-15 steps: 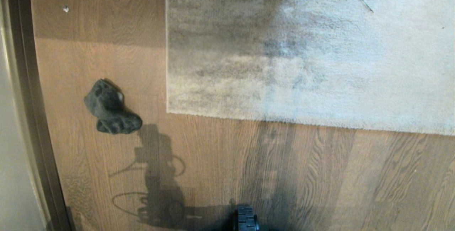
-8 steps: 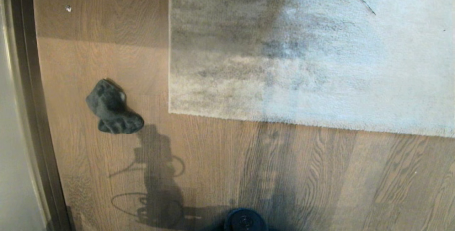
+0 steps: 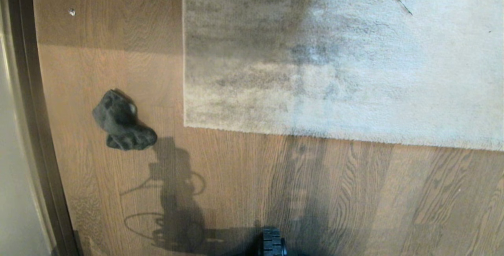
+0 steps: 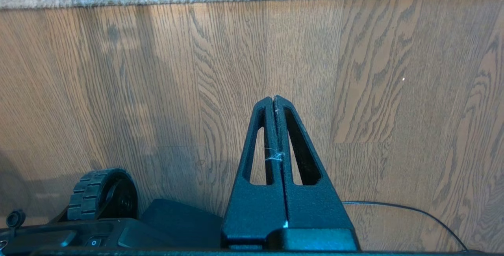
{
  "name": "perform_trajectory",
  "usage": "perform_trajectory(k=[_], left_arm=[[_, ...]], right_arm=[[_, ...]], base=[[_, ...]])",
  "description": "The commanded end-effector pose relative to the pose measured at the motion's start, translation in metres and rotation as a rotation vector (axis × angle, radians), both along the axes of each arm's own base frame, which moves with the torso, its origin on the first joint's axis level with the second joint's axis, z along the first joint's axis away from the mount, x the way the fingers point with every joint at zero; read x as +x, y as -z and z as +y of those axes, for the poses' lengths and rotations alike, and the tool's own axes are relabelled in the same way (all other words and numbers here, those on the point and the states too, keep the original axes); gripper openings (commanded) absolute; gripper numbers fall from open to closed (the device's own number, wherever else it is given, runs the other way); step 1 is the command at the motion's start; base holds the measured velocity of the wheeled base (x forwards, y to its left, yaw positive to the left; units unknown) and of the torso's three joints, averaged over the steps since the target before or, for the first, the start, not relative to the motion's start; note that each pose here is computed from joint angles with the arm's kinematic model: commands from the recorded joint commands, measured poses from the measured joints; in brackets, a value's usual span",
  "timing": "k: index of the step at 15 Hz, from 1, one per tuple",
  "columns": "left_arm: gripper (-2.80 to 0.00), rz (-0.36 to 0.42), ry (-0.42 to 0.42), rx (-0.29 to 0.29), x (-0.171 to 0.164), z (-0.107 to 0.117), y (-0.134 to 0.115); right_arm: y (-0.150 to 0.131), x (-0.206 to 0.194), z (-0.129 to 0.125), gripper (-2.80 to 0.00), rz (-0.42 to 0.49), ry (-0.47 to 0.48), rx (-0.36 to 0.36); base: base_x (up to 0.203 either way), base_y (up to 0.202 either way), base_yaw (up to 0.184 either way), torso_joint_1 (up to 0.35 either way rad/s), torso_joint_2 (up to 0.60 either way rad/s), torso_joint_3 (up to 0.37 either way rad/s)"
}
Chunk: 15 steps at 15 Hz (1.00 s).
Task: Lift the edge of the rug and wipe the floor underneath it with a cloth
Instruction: Pick up the rag
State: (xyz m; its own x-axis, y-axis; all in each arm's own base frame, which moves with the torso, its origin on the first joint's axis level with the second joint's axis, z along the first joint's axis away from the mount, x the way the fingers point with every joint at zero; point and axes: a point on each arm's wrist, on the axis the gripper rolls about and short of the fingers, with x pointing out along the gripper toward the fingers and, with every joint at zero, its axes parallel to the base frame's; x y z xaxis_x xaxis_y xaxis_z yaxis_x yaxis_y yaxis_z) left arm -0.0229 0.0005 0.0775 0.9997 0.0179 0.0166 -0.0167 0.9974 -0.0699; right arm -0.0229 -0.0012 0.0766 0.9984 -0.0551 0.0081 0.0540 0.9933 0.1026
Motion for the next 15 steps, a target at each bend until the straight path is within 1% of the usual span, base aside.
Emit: perform_trajectory(k=[1, 5, 10, 15], left_arm=[[-2.8, 0.0, -0.001, -0.001, 0.0, 0.0, 0.0], [-2.8, 0.0, -0.001, -0.001, 0.0, 0.0, 0.0], [-2.8, 0.0, -0.001, -0.001, 0.0, 0.0, 0.0], [-2.8, 0.0, -0.001, -0.001, 0.0, 0.0, 0.0]], right_arm=[[0.0003, 0.0001, 0.0, -2.8, 0.0, 0.0, 0.002], [0.0003, 0.0001, 0.0, -2.8, 0.0, 0.0, 0.0], [0.0003, 0.0001, 0.0, -2.8, 0.0, 0.0, 0.0], [0.0001, 0.0, 0.0, -2.8, 0.0, 0.0, 0.0]], base=[[0.0, 0.0, 0.0, 0.0, 0.0, 0.0], [-0.002, 0.002, -0.015, 0.001, 0.0, 0.002], [-0.002, 0.007, -0.119, 0.004, 0.0, 0.001], [0.0, 0.0, 0.0, 0.0, 0.0, 0.0]])
